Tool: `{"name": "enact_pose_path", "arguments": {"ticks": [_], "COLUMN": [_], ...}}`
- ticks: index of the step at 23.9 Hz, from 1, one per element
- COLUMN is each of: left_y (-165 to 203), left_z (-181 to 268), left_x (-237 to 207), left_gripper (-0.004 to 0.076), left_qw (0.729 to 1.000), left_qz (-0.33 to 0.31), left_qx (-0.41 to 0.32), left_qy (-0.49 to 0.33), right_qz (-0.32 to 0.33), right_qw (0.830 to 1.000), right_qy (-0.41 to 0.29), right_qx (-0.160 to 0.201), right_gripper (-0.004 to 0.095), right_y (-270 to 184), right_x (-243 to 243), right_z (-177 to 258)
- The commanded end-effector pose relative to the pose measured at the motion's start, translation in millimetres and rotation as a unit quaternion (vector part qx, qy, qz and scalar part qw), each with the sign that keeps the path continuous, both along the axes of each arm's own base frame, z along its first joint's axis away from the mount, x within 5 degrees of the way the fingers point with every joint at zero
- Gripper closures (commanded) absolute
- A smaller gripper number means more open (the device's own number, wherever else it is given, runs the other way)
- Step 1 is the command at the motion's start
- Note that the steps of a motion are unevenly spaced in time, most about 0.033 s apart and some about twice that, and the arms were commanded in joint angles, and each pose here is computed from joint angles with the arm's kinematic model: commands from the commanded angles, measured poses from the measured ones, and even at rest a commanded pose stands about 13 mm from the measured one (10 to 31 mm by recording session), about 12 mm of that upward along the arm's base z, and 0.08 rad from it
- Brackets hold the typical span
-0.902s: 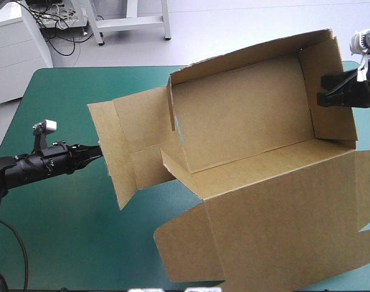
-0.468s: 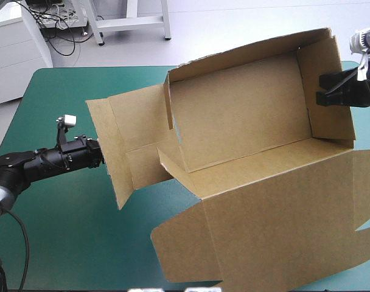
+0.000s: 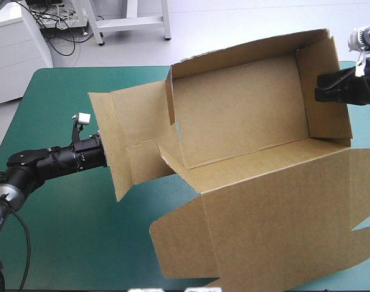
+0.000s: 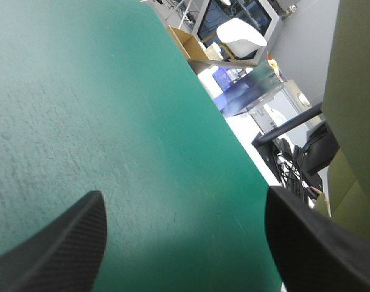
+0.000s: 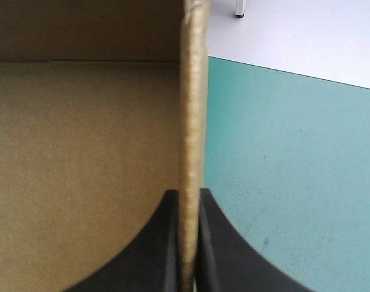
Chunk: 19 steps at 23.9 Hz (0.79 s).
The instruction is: Fold the box
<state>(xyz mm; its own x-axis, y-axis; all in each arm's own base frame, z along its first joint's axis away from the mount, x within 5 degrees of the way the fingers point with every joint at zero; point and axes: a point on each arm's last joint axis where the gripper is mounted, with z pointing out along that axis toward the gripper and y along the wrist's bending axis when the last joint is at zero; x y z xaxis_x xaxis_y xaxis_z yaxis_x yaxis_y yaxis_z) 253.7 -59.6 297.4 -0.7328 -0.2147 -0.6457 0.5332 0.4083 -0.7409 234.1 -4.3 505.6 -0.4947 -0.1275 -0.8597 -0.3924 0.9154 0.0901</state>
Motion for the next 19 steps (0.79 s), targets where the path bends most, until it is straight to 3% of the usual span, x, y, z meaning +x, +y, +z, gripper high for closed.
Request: {"name": "enact_pose_path", "arguments": {"ticks": [1, 9, 13, 19], "left_y": [-9.8, -19.2, -19.7, -20.4], "left_z": [25.3, 48.9, 71.7, 85.2], "left_x": [-11.3, -15.7, -22.2, -30.8], "left_gripper": [0.0202, 0.0202, 0.0202, 0.0202], "left_qw": [0.996, 0.992, 0.991, 0.989], "left_qz": [-0.048, -0.063, -0.070, -0.071], "left_qx": [-0.066, -0.082, -0.074, -0.080], "left_qy": [-0.036, -0.067, -0.085, -0.100], "right_qz": [0.018, -0.003, -0.026, -0.043], "right_qw": [0.999, 1.000, 0.999, 0.997], "right_qy": [-0.019, -0.016, -0.044, -0.062], "right_qx": [0.022, 0.002, 0.007, -0.012], "right_gripper": [0.0929, 0.0929, 0.0929, 0.0925], "right_y": [9.1, 16.7, 20.6, 30.8], "right_x": [-5.2, 12.7, 20.0, 27.4], "right_z": [10.0, 2.6, 6.1, 5.8]}}
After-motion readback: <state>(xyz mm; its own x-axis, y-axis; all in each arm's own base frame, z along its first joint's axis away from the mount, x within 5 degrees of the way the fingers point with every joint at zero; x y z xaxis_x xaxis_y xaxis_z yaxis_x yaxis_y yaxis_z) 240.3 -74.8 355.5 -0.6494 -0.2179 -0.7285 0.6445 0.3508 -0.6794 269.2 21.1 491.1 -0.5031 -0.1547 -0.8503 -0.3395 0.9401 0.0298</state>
